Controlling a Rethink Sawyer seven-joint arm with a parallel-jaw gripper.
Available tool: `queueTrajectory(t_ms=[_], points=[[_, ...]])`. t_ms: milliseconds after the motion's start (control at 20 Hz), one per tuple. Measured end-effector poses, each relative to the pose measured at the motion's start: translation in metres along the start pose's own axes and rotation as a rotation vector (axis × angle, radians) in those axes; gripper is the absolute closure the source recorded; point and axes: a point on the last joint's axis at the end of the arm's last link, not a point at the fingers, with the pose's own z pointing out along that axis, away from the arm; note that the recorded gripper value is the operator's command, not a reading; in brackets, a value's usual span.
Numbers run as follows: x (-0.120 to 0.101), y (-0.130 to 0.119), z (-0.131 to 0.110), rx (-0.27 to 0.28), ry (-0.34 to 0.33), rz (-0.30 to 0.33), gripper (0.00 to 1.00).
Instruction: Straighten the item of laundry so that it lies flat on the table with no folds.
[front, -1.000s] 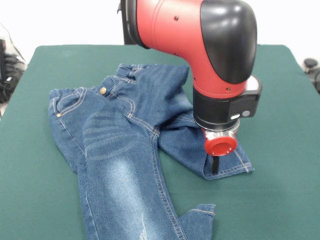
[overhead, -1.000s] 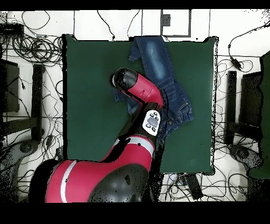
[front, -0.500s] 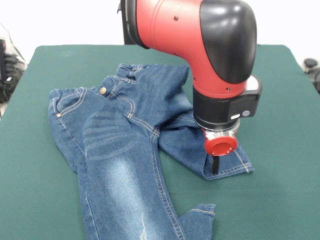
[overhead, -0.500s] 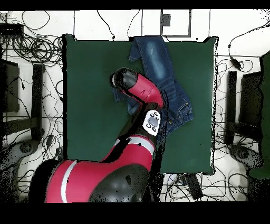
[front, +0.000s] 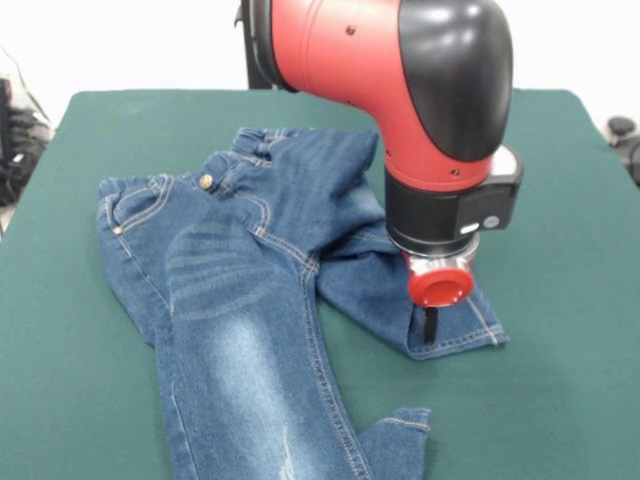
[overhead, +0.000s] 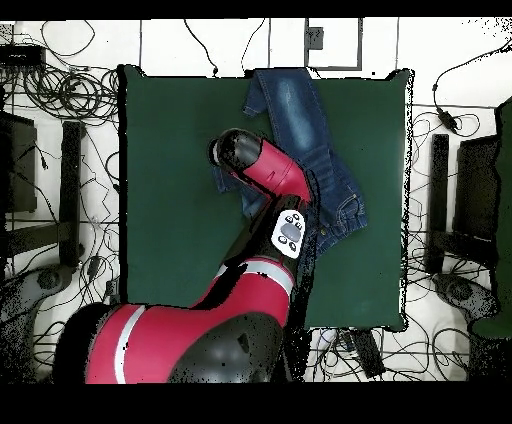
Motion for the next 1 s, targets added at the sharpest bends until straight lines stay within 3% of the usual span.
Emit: queueTrajectory(t_ms=[500,1000], points=[[0.004,-0.001,0.000,0.001,0.000,-0.005,0.00],[0.031,-0.003,0.001,0.002,0.000,-0.041,0.00]])
